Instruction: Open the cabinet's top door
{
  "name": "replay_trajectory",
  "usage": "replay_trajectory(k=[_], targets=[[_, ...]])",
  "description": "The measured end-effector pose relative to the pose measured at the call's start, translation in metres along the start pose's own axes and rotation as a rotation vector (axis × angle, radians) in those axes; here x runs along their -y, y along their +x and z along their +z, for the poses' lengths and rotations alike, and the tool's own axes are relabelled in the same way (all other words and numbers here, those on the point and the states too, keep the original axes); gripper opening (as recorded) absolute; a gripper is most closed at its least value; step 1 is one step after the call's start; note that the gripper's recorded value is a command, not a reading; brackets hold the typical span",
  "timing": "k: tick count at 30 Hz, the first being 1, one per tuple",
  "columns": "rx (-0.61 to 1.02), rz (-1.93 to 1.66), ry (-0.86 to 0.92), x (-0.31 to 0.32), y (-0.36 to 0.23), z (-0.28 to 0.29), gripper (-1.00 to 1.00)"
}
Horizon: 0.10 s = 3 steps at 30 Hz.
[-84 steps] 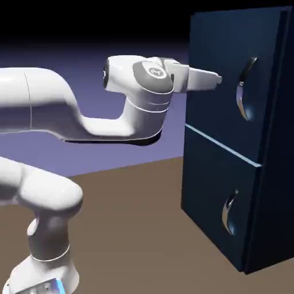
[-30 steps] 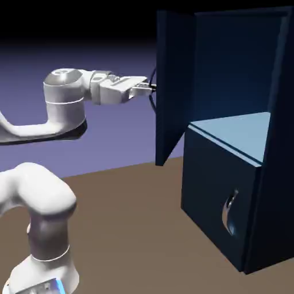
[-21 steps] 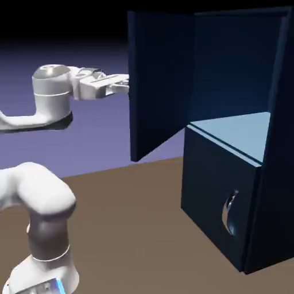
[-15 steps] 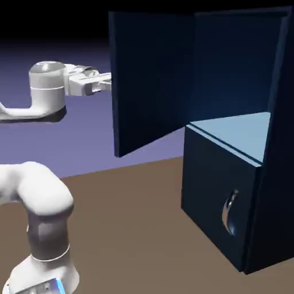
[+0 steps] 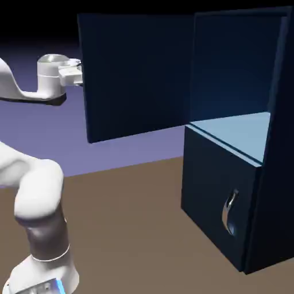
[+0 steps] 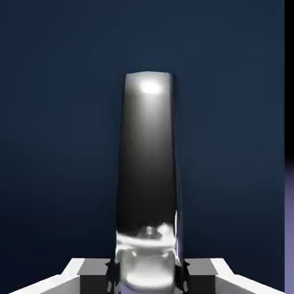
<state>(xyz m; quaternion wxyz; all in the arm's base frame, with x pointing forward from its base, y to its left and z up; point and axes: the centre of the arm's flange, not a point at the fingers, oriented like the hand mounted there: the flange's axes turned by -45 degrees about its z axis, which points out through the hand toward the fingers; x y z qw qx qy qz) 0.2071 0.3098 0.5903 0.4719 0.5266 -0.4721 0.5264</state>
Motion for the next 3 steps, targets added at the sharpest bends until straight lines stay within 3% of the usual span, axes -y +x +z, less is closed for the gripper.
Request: replay_trajectory(k=[3], targets=[[0.0,0.0,-0.054,0.008,0.0,-0.018,-1.0]])
